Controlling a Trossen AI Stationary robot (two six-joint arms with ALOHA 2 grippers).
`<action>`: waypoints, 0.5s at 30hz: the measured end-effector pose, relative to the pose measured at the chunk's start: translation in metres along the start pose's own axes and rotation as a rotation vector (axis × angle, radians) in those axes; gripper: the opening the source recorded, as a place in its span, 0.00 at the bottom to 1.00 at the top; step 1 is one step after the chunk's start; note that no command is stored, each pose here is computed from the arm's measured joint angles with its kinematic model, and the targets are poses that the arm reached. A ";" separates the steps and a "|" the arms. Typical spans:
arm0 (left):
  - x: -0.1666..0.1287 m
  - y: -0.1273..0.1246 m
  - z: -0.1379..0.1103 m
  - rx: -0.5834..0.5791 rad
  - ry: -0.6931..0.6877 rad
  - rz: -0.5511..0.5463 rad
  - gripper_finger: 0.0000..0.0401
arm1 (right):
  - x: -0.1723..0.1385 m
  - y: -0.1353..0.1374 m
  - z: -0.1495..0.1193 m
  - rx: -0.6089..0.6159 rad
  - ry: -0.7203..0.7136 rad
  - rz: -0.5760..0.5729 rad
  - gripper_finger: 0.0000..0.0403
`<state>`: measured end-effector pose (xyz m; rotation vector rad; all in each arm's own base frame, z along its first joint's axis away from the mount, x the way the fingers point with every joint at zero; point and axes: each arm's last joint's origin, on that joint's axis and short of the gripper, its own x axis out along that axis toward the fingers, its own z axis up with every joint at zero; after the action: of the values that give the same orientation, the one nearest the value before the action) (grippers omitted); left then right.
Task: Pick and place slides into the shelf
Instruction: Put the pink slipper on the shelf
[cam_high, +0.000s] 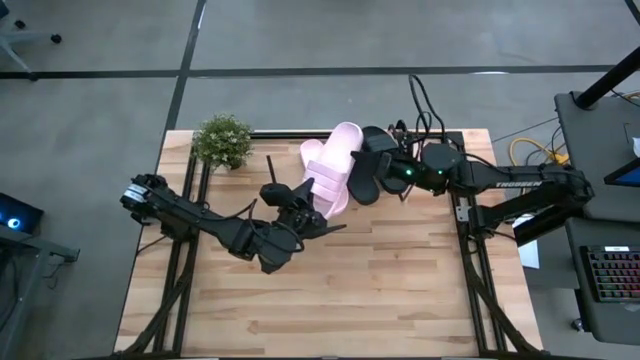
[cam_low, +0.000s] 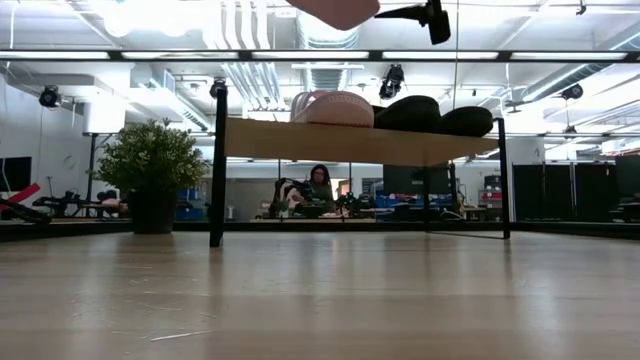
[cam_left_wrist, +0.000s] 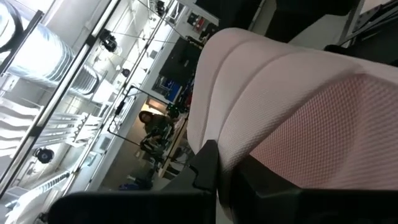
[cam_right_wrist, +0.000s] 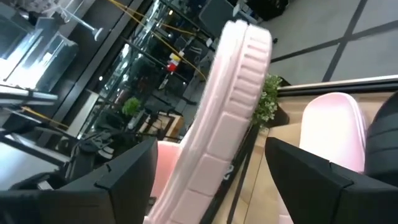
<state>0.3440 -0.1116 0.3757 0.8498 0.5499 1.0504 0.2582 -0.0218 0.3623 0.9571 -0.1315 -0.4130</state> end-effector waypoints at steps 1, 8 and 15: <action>0.000 0.000 0.000 0.000 0.001 0.000 0.00 | 0.000 0.000 0.001 0.000 -0.007 -0.003 0.71; 0.000 0.000 0.000 -0.002 0.002 0.002 0.00 | 0.006 -0.002 0.000 0.023 -0.015 -0.022 0.71; 0.000 0.000 0.000 -0.003 0.003 0.003 0.00 | 0.015 -0.005 -0.004 0.056 -0.008 -0.026 0.68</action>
<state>0.3439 -0.1116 0.3759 0.8469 0.5503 1.0549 0.2718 -0.0276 0.3549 1.0135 -0.1389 -0.4394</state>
